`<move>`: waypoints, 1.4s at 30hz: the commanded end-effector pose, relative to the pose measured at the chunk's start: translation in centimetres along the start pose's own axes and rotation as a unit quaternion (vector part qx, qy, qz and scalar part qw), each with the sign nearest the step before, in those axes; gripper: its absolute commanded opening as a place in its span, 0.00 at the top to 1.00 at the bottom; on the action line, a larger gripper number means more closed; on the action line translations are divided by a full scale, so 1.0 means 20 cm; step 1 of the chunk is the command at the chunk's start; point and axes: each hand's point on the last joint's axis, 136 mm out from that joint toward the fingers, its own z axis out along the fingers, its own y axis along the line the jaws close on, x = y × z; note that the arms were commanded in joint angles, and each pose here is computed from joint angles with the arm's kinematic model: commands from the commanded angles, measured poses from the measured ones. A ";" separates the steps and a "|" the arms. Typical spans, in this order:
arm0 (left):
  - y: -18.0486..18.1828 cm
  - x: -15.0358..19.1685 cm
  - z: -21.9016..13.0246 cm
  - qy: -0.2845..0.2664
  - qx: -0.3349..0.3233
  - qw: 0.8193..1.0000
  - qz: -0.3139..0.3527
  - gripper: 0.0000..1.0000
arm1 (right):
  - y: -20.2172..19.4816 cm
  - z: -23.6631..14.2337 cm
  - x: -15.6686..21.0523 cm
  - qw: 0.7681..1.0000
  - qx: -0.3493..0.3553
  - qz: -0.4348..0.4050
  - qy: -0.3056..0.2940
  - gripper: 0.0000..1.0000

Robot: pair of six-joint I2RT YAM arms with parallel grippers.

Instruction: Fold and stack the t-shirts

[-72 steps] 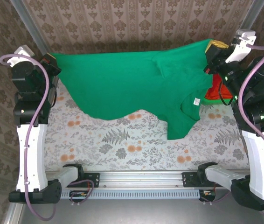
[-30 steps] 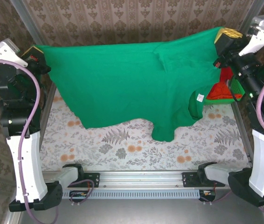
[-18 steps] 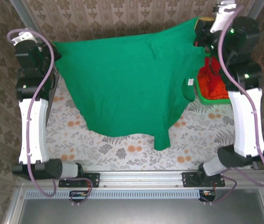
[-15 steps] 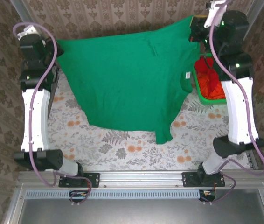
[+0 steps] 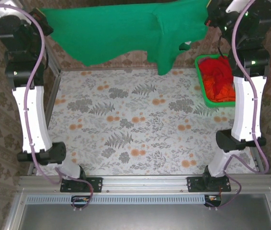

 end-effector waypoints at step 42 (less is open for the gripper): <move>1.11 2.03 -0.99 0.324 -0.283 0.902 -0.034 0.00 | -0.30 -0.99 2.42 0.873 0.115 0.182 0.437 0.14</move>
